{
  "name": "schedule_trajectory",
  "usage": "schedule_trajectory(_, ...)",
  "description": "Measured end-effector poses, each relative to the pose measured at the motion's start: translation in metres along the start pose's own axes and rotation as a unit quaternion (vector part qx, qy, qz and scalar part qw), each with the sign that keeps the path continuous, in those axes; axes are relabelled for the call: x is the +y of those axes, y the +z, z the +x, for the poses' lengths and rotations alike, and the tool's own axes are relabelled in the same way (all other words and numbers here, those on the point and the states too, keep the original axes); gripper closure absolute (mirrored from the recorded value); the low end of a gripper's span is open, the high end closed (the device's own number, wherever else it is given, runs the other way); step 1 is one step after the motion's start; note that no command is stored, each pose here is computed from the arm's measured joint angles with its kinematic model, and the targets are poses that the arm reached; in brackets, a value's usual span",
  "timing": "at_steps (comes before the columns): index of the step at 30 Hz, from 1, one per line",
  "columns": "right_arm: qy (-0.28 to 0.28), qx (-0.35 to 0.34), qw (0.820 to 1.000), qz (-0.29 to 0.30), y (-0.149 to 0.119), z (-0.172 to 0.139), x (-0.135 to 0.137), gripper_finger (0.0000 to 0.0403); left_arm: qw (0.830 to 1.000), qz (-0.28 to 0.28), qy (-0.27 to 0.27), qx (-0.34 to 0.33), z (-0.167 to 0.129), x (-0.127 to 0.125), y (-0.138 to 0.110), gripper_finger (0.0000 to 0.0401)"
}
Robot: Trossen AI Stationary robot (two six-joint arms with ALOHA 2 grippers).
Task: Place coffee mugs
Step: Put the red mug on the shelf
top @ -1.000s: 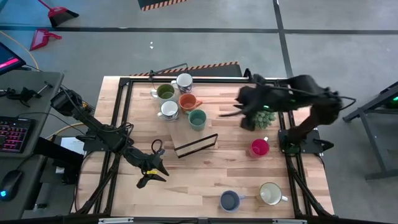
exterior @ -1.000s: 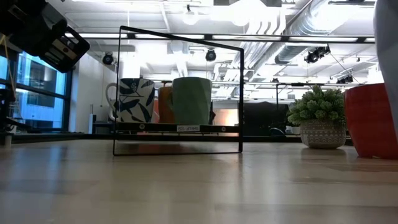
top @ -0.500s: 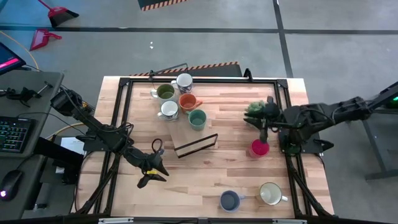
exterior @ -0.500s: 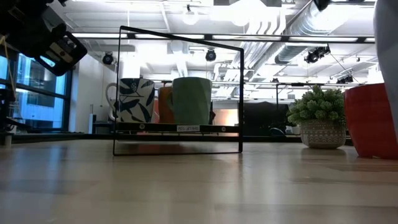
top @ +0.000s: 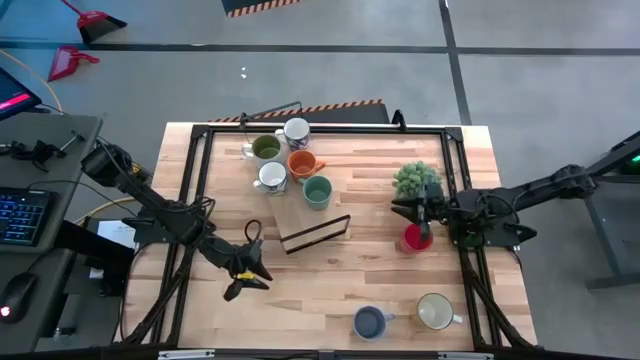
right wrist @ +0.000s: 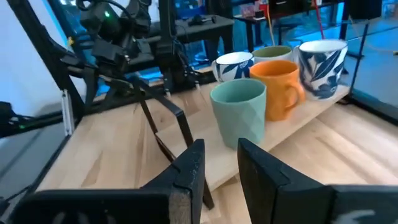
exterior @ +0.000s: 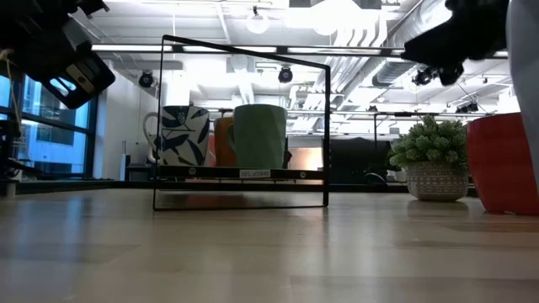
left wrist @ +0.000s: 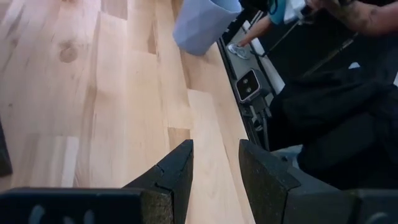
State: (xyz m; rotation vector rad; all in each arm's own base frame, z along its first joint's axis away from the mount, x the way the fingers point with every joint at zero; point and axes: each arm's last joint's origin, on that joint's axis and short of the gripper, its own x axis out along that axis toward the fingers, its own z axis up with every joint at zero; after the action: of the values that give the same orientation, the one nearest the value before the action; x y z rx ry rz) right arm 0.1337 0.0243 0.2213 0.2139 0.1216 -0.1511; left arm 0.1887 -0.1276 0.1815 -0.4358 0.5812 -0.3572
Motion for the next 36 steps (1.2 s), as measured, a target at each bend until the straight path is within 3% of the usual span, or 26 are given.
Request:
schedule_trajectory(9, 0.110, -0.025, 0.992, 0.052, -0.017, 0.002, 0.002, 0.0325, 1.000, -0.015, 0.022, -0.014, 0.001, 0.010, 0.006, 0.0284)
schedule_trajectory(15, 0.214, -0.045, 0.976, 0.017, -0.011, -0.001, 0.009, 0.0325, 0.999, -0.020, 0.030, -0.020, 0.001, 0.014, 0.009, 0.0284)
schedule_trajectory(23, 0.158, -0.066, 0.985, 0.016, -0.009, 0.000, 0.006, 0.0325, 0.999, -0.043, 0.013, -0.008, 0.001, 0.010, 0.007, 0.0284)
schedule_trajectory(28, 0.162, -0.067, 0.985, 0.005, -0.009, 0.000, 0.006, 0.0325, 0.999, -0.043, 0.007, -0.003, 0.001, 0.009, 0.006, 0.0284)
schedule_trajectory(36, 0.132, -0.035, 0.987, 0.085, 0.001, 0.000, 0.008, 0.0325, 0.999, -0.043, 0.002, 0.001, 0.001, 0.009, 0.006, 0.0284)
